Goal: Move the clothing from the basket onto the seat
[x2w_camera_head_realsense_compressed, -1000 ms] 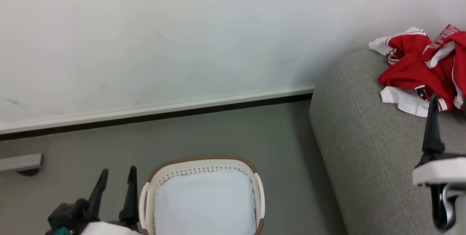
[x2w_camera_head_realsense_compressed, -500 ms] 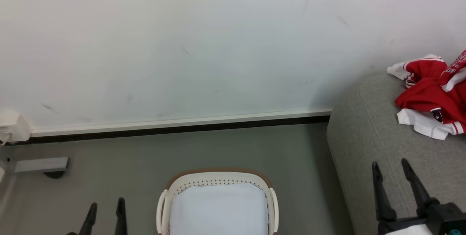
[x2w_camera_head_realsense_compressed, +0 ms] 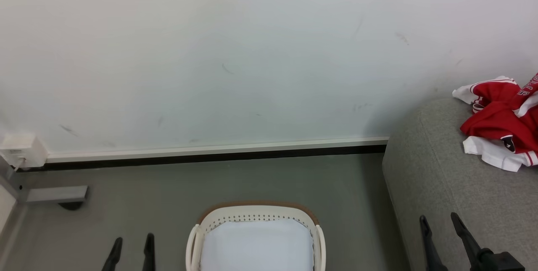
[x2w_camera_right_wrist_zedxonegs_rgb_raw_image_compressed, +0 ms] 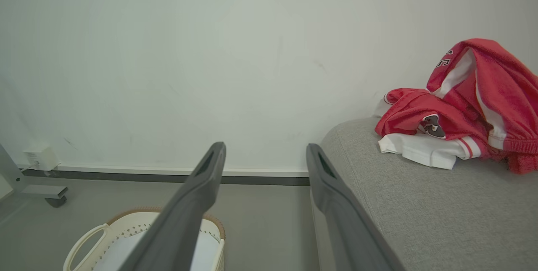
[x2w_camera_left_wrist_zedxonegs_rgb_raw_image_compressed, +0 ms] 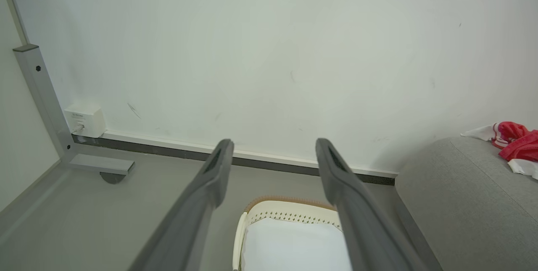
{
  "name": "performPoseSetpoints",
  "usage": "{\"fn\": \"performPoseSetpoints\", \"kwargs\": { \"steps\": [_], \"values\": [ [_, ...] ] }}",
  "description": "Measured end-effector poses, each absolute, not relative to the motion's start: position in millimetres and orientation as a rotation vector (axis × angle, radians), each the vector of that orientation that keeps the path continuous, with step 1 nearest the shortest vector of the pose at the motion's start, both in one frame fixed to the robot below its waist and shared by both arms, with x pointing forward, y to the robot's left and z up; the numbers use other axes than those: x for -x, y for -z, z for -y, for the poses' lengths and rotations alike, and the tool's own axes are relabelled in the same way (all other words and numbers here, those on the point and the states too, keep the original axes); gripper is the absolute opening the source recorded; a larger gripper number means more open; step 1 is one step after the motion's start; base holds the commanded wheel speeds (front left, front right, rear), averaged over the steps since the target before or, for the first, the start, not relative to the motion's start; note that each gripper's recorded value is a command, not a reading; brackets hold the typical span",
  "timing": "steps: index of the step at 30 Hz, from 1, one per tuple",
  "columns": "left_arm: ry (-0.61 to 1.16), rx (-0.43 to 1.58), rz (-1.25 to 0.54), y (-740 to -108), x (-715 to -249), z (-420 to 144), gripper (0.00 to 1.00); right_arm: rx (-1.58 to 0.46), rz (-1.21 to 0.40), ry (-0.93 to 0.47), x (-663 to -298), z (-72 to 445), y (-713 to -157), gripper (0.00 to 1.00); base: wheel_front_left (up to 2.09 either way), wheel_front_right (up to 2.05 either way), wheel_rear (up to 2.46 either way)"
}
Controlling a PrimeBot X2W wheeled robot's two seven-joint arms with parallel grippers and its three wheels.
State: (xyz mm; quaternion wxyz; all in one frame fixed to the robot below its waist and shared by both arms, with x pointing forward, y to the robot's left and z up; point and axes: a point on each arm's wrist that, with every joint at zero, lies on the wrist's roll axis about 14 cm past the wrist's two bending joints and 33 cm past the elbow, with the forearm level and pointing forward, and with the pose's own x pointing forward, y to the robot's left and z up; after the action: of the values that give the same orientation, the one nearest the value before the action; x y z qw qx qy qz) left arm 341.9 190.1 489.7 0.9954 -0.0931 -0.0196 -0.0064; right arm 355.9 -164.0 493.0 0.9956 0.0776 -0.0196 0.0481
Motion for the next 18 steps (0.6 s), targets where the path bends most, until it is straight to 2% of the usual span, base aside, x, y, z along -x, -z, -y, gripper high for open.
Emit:
{"fn": "performPoseSetpoints", "kwargs": {
  "steps": [18],
  "values": [
    [0.022,0.163,0.011,-481.1,-346.3,-189.1,1.00,-0.137,0.001,-0.118,-364.9,157.2,-484.2,1.00,0.00,0.00,0.00]
  ]
}}
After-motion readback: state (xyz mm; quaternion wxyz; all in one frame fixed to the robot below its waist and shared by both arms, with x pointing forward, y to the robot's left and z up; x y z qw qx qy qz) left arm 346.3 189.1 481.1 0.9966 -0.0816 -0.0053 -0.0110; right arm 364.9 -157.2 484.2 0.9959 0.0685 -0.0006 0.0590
